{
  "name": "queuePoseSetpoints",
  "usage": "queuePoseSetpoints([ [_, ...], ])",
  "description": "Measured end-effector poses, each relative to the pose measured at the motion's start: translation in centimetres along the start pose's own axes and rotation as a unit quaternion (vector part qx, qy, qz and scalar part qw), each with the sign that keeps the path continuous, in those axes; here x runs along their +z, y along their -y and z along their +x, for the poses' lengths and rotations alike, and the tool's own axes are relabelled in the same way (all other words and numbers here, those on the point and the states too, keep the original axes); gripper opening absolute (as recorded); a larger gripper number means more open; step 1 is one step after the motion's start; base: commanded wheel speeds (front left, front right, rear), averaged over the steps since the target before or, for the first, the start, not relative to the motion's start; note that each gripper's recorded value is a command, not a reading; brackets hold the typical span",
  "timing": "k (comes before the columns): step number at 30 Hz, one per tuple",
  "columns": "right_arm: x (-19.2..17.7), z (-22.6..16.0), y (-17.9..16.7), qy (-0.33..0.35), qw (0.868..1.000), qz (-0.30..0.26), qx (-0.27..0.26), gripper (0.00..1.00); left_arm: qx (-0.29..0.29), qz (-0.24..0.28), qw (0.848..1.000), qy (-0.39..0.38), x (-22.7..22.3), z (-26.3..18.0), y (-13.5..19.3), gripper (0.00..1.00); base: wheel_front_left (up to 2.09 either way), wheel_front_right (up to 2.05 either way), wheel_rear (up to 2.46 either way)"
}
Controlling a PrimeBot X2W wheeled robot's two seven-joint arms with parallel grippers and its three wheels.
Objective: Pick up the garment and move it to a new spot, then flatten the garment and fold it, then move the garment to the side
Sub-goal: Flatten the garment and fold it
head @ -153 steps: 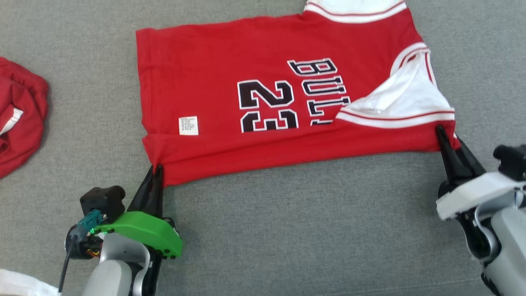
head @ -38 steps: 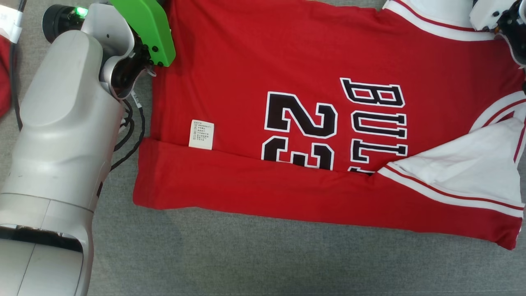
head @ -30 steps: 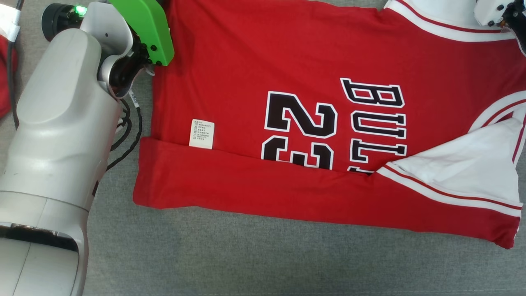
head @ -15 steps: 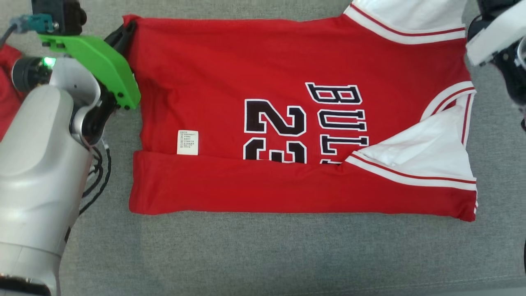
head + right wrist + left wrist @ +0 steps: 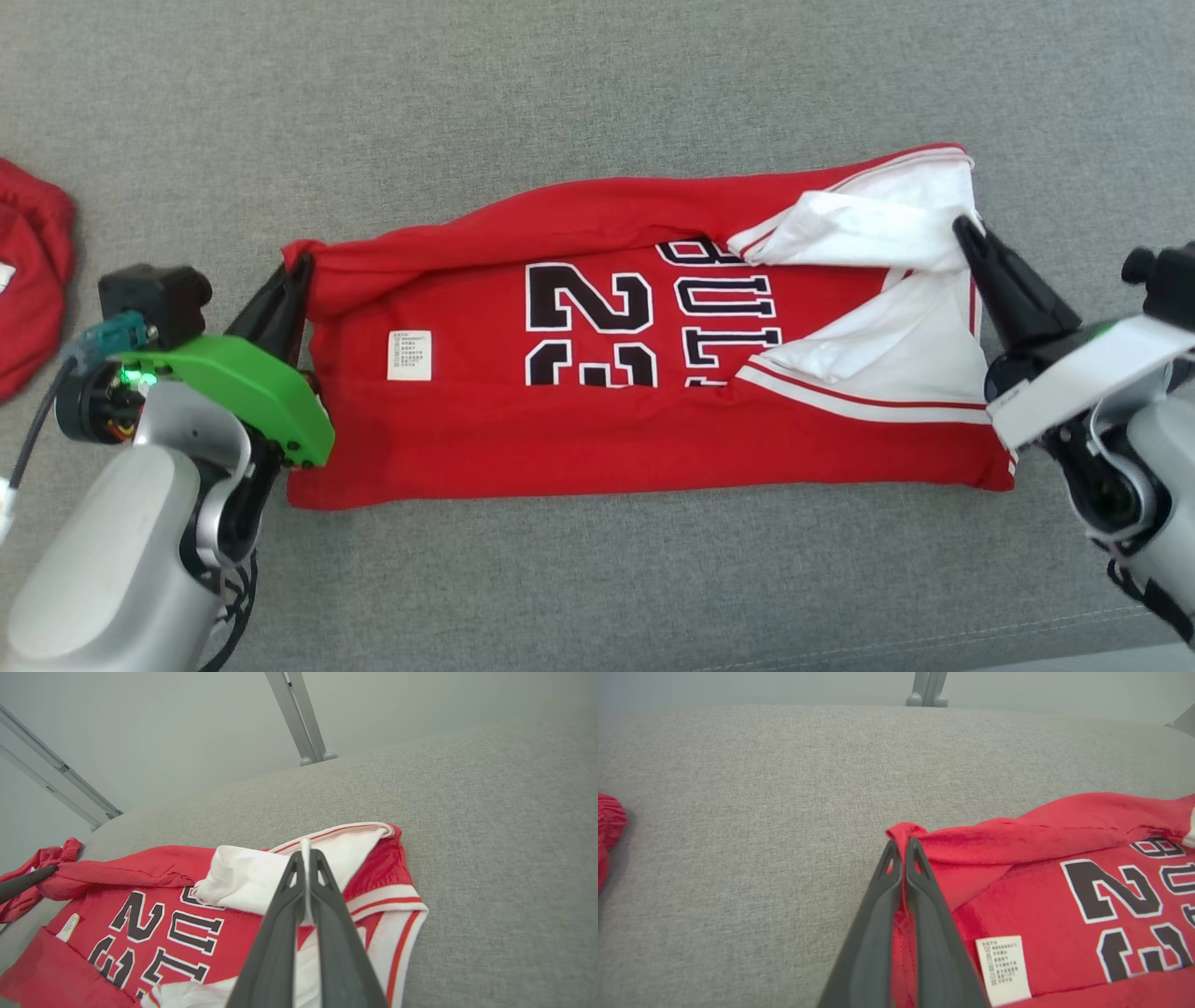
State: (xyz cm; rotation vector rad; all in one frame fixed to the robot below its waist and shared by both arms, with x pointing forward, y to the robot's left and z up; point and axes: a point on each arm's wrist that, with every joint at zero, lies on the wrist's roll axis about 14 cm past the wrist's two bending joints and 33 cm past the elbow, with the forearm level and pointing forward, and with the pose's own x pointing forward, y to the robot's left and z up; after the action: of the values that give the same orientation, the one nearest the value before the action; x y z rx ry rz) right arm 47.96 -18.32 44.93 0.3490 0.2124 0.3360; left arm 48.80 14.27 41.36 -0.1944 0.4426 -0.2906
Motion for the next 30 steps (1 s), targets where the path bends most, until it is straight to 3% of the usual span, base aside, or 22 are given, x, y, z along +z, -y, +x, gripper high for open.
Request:
queuePoseSetpoints([
  [13,-5.1,-5.9,0.2,-0.023,0.995,0.069,-0.063,0.0,0.015,-0.013,1.0,-0.01,-2.2,-3.9,0.7,0.0,0.0,0.0,0.0],
  [14,-5.4,-6.2,0.2,-0.025,0.995,0.072,-0.065,0.0,0.017,-0.019,1.0,-0.013,-2.4,-4.1,0.7,0.07,0.0,0.0,0.0],
  [15,-5.6,-6.4,0.1,-0.026,0.995,0.074,-0.068,0.25,0.019,-0.022,0.999,-0.016,-2.6,-4.2,0.6,0.39,0.0,0.0,0.0],
  [16,-5.6,-6.6,0.2,-0.026,0.995,0.074,-0.069,0.59,0.022,-0.024,0.999,-0.017,-2.8,-4.3,0.4,1.0,0.0,0.0,0.0],
  [17,-5.6,-6.8,0.2,-0.025,0.994,0.074,-0.071,1.0,0.024,-0.025,0.999,-0.018,-2.9,-4.4,0.4,1.0,0.0,0.0,0.0],
  [21,-4.5,-7.1,0.1,-0.004,0.996,0.053,-0.072,1.0,0.047,-0.029,0.998,-0.005,-3.2,-4.7,-0.5,1.0,0.0,0.0,0.0],
  [30,2.9,-8.3,0.1,0.12,0.984,-0.077,-0.104,1.0,0.112,-0.01,0.981,0.157,1.4,-6.3,-0.2,1.0,0.0,0.0,0.0],
])
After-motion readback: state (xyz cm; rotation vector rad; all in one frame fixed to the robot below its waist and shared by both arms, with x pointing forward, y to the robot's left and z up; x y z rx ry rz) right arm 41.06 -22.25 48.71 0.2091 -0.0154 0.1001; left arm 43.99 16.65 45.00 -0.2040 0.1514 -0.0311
